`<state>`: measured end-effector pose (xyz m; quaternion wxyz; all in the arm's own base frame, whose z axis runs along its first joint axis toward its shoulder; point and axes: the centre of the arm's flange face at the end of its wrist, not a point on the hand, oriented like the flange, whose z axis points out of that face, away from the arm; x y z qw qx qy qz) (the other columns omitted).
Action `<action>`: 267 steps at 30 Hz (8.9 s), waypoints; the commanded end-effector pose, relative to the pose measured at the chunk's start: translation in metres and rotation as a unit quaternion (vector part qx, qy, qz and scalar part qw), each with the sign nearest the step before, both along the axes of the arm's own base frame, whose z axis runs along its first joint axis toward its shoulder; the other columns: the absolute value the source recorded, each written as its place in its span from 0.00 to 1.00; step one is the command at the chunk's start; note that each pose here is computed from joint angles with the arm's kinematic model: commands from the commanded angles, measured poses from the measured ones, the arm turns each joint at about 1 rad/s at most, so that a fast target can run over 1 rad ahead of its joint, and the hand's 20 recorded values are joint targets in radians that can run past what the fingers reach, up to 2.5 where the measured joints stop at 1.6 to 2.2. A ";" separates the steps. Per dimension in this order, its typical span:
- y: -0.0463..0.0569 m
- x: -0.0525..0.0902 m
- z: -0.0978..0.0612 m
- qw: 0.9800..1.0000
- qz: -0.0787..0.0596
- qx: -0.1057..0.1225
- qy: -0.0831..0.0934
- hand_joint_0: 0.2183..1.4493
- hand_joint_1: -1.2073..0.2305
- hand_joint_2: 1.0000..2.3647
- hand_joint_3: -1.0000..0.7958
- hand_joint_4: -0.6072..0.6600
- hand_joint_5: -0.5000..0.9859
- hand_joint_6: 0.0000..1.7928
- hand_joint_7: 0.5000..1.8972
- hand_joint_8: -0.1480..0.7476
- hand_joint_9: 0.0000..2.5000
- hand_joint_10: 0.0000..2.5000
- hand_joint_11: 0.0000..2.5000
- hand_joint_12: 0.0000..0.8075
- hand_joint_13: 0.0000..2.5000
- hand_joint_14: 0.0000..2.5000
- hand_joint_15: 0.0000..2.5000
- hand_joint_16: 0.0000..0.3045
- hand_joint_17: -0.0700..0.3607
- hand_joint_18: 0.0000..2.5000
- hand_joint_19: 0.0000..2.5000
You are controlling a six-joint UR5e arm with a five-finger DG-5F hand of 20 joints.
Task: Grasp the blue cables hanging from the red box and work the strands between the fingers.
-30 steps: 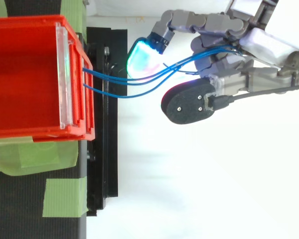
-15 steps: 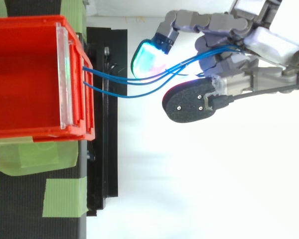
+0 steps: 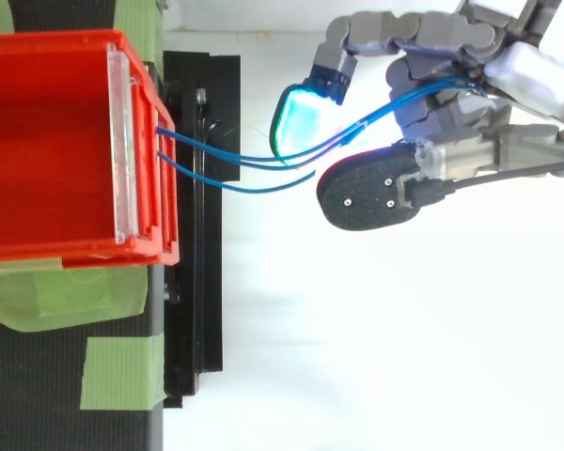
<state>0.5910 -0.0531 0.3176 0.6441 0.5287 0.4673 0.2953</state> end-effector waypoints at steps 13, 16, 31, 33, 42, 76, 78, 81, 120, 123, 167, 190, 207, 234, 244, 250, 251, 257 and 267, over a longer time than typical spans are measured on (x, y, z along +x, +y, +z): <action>0.000 0.014 0.012 0.995 -0.014 -0.096 -0.023 0.61 0.35 0.01 0.19 0.69 0.44 0.28 0.50 0.64 0.29 1.00 0.99 0.64 0.40 1.00 0.66 0.20 0.47 0.55 0.33; 0.000 0.014 0.012 0.995 -0.014 -0.095 -0.023 0.60 0.35 0.01 0.21 0.69 0.44 0.30 0.50 0.64 0.29 1.00 0.99 0.64 0.40 1.00 0.66 0.20 0.47 0.55 0.33; 0.002 0.018 0.017 0.990 -0.022 -0.134 -0.028 0.60 0.31 0.01 0.35 0.63 0.45 0.36 0.47 0.64 0.29 1.00 0.99 0.64 0.40 1.00 0.66 0.20 0.47 0.55 0.33; 0.002 0.020 0.018 0.988 -0.025 -0.147 -0.031 0.60 0.31 0.01 0.36 0.62 0.45 0.36 0.48 0.64 0.29 1.00 0.99 0.64 0.40 1.00 0.66 0.20 0.47 0.55 0.33; 0.003 0.023 0.018 0.984 -0.028 -0.172 -0.029 0.60 0.30 0.01 0.37 0.62 0.46 0.35 0.49 0.64 0.29 1.00 0.99 0.64 0.40 1.00 0.66 0.20 0.47 0.55 0.33; 0.005 0.039 -0.026 0.977 -0.012 -0.211 0.002 0.58 0.32 0.02 0.41 0.63 0.45 0.36 0.51 0.64 0.29 1.00 0.99 0.64 0.40 1.00 0.66 0.20 0.47 0.55 0.33; 0.005 0.040 -0.026 0.978 -0.011 -0.210 0.001 0.56 0.33 0.01 0.43 0.64 0.45 0.39 0.49 0.64 0.29 1.00 0.99 0.64 0.40 1.00 0.66 0.20 0.47 0.55 0.33; 0.005 0.040 -0.026 0.978 -0.012 -0.209 0.000 0.55 0.36 0.01 0.46 0.66 0.44 0.42 0.46 0.64 0.29 1.00 0.99 0.64 0.40 1.00 0.66 0.20 0.47 0.55 0.33; 0.007 0.039 -0.020 0.980 0.009 -0.196 -0.015 0.54 0.33 0.00 0.62 0.67 0.51 0.41 0.49 0.64 0.29 1.00 0.99 0.64 0.40 1.00 0.66 0.20 0.47 0.55 0.33; 0.006 0.039 -0.020 0.981 0.009 -0.195 -0.015 0.70 0.32 0.00 0.67 0.61 0.38 0.67 0.40 0.64 0.29 1.00 0.99 0.64 0.40 1.00 0.66 0.20 0.47 0.55 0.33; 0.006 0.038 -0.014 0.989 0.019 -0.138 -0.044 0.47 0.38 0.21 0.50 0.87 0.75 0.01 0.42 0.64 0.29 1.00 0.99 0.64 0.40 1.00 0.66 0.20 0.47 0.55 0.33; 0.006 0.023 -0.010 0.996 0.033 -0.079 -0.022 0.51 0.38 0.00 0.47 0.84 0.74 0.01 0.48 0.64 0.29 1.00 0.99 0.64 0.40 1.00 0.66 0.20 0.47 0.55 0.33; 0.002 0.021 -0.013 0.996 0.032 -0.081 -0.009 0.84 0.36 0.01 0.62 0.74 0.74 0.01 0.43 0.64 0.29 1.00 0.99 0.64 0.40 1.00 0.66 0.20 0.47 0.55 0.33; 0.001 0.020 -0.013 0.996 0.032 -0.080 -0.007 0.87 0.36 0.01 0.67 0.69 0.82 0.01 0.55 0.64 0.29 1.00 0.99 0.64 0.40 1.00 0.66 0.20 0.47 0.55 0.33; 0.001 0.020 -0.014 0.996 0.031 -0.080 -0.005 0.82 0.35 0.01 0.62 0.71 0.76 0.01 0.55 0.64 0.29 1.00 0.99 0.64 0.40 1.00 0.66 0.20 0.47 0.55 0.33; 0.001 0.020 -0.014 0.996 0.031 -0.080 -0.006 0.60 0.35 0.10 0.63 0.79 0.76 0.01 0.53 0.64 0.29 1.00 0.99 0.64 0.40 1.00 0.66 0.20 0.47 0.55 0.33; 0.001 0.020 -0.014 0.996 0.031 -0.079 -0.006 0.55 0.34 0.11 0.60 0.82 0.75 0.01 0.52 0.64 0.29 1.00 0.99 0.64 0.40 1.00 0.66 0.20 0.47 0.55 0.33; 0.001 0.020 -0.014 0.996 0.032 -0.079 -0.004 0.86 0.35 0.01 0.63 0.67 0.78 0.01 0.56 0.64 0.29 1.00 0.99 0.64 0.40 1.00 0.66 0.20 0.47 0.55 0.33; 0.001 0.019 -0.015 0.997 0.033 -0.067 -0.004 0.59 0.36 0.01 0.42 0.72 0.66 0.01 0.54 0.64 0.29 1.00 0.99 0.64 0.40 1.00 0.66 0.20 0.47 0.55 0.33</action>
